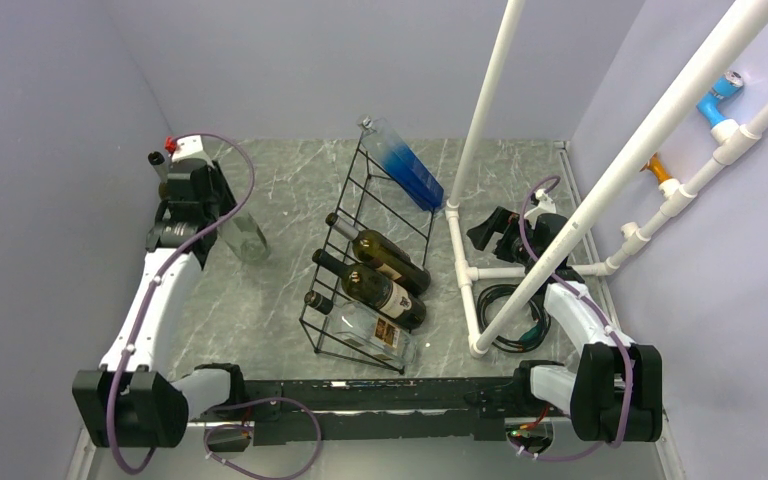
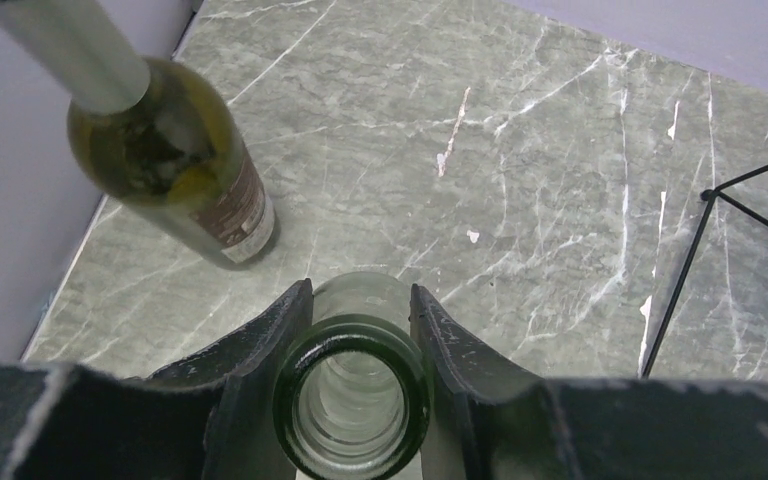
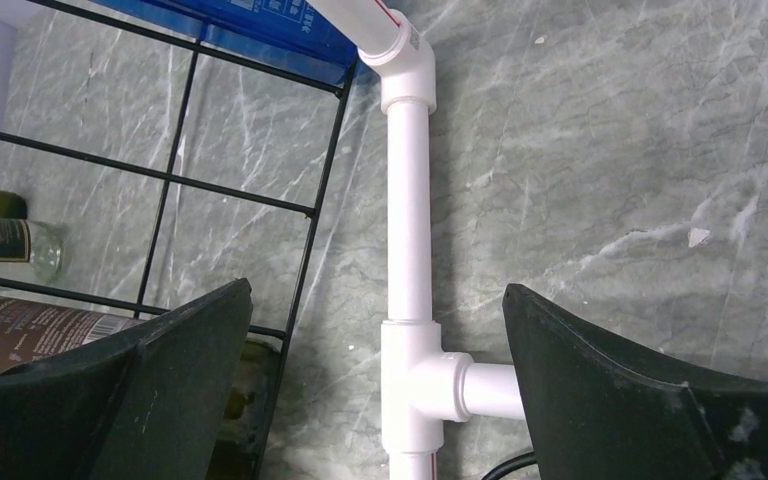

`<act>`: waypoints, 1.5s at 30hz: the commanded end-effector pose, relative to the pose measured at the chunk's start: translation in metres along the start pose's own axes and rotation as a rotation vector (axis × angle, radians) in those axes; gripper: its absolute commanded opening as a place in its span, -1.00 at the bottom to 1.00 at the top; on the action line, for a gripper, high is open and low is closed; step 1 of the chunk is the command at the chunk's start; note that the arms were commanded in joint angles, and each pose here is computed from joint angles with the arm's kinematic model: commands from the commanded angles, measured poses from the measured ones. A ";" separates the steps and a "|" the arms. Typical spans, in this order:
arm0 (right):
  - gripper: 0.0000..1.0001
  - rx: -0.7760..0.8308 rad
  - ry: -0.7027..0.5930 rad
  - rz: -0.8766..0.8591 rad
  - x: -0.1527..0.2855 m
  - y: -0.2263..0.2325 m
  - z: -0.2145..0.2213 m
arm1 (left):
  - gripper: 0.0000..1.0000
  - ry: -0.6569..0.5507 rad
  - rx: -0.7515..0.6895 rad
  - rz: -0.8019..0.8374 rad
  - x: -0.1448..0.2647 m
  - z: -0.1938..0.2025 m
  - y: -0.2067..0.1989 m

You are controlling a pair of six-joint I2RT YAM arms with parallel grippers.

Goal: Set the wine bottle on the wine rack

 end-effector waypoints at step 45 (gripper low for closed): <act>0.99 0.029 -0.050 -0.061 0.003 0.016 -0.015 | -1.00 -0.656 0.577 0.554 0.253 -0.170 -0.028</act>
Point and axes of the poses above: each gripper's point midway between its finger pads, its own x axis back along the fingers, its own y axis along the line the jaws close on, z = x × y, the point moved 1 cm from there along x, back along the fingers, and after that the axes turned 2 degrees about -x, right-handed, at the moved point
